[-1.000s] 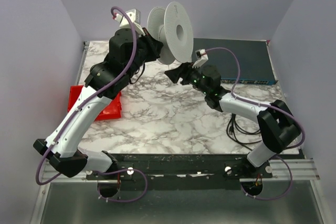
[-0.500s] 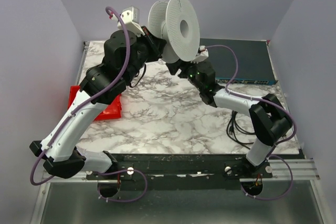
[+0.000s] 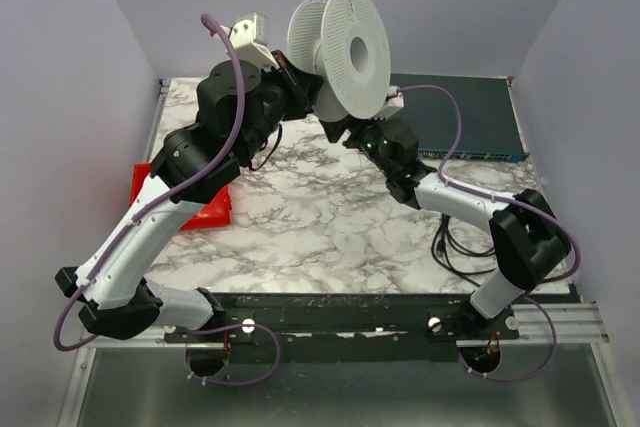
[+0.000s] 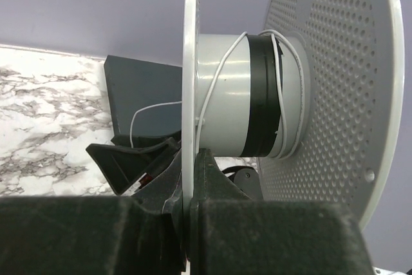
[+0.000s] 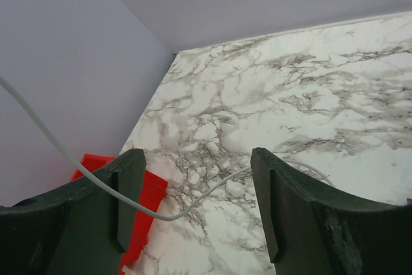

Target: Wrap the cables

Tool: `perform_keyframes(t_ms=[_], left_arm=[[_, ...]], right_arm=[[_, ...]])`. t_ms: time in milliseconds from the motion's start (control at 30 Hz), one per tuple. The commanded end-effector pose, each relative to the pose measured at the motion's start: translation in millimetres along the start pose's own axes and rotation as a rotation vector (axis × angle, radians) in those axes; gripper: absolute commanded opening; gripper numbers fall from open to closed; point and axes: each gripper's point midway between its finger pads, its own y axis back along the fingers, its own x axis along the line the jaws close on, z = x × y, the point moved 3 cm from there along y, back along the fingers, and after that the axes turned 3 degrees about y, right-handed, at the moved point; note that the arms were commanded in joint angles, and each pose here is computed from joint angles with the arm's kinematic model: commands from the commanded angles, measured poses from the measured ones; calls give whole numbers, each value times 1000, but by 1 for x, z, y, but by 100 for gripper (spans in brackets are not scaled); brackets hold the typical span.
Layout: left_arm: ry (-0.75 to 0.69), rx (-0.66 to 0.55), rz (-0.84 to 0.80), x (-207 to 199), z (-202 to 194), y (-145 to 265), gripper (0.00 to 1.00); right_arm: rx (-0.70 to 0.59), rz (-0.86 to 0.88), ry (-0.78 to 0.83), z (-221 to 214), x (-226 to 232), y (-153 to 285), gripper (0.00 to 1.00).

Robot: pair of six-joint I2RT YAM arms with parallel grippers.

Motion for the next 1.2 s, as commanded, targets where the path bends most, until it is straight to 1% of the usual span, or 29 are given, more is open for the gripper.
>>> perform_keyframes(t_ms=[0, 133, 300, 367, 400, 467, 567, 733, 833, 900, 1067, 1167], left_arm=[[59, -94, -67, -22, 29, 15, 0], [66, -96, -75, -26, 29, 19, 0], [77, -103, -87, -29, 33, 26, 0], [77, -101, -93, -31, 34, 27, 0], [77, -101, -95, -31, 34, 27, 0], [79, -101, -101, -33, 34, 27, 0], [77, -111, -106, -34, 36, 25, 0], [56, -145, -89, -32, 40, 21, 0], [29, -185, -46, -26, 45, 16, 0], [3, -216, -2, -19, 48, 11, 0], [-40, -274, 98, -2, 52, -7, 0], [-65, -292, 147, 8, 56, -18, 0]], right_arm=[[-24, 18, 28, 5, 6, 1, 74], [-65, 37, 25, 12, 11, -8, 74], [-103, 13, 24, 22, 11, -17, 72], [-100, 23, 25, 23, 14, -20, 70], [-88, 41, 24, 22, 17, -21, 67], [-51, 89, 16, 17, 25, -24, 59], [24, 183, -18, 4, 39, -24, 43], [164, 376, -115, -24, 63, -8, 24], [235, 423, -157, -40, 70, 10, 14], [272, 450, -171, -48, 75, 25, 9], [369, 445, -179, -64, 86, 55, 2], [412, 405, -151, -70, 86, 70, 1]])
